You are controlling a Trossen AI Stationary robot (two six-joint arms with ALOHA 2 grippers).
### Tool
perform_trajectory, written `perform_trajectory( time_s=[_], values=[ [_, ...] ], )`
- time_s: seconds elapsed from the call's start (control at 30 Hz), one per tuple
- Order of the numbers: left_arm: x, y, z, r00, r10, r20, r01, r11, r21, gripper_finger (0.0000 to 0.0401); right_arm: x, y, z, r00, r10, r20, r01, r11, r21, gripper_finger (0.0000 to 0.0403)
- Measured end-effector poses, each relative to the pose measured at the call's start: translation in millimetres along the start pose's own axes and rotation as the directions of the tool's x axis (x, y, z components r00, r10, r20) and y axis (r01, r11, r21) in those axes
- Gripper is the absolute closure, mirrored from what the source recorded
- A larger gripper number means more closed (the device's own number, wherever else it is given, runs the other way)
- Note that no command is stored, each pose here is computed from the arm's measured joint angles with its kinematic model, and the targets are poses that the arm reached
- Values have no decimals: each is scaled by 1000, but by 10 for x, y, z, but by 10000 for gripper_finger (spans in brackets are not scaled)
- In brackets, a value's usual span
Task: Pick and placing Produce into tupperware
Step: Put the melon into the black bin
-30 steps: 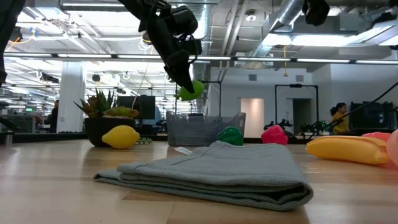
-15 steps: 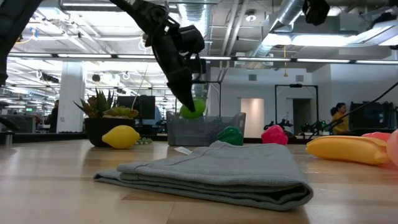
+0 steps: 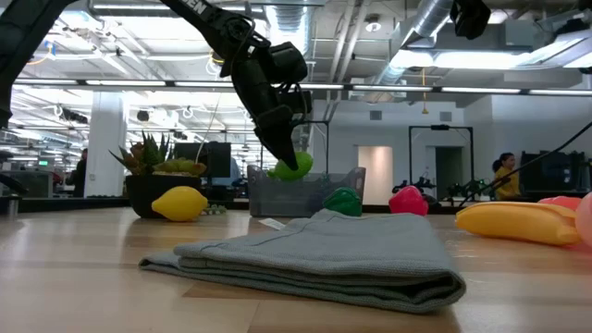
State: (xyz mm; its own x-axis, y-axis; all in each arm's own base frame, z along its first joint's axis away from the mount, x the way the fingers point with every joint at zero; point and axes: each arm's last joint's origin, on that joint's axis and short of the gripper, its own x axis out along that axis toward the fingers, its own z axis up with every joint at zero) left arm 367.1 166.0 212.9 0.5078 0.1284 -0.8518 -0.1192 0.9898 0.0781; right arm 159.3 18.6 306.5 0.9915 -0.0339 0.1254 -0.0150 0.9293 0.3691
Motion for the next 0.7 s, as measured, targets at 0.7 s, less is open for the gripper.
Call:
perform_trajectory(
  time_s=[0.7],
  values=[
    [40, 5, 0, 1000, -19, 10, 19, 999, -32, 177, 0, 3, 1, 1000, 2, 1, -2, 1000, 1, 217]
  ],
)
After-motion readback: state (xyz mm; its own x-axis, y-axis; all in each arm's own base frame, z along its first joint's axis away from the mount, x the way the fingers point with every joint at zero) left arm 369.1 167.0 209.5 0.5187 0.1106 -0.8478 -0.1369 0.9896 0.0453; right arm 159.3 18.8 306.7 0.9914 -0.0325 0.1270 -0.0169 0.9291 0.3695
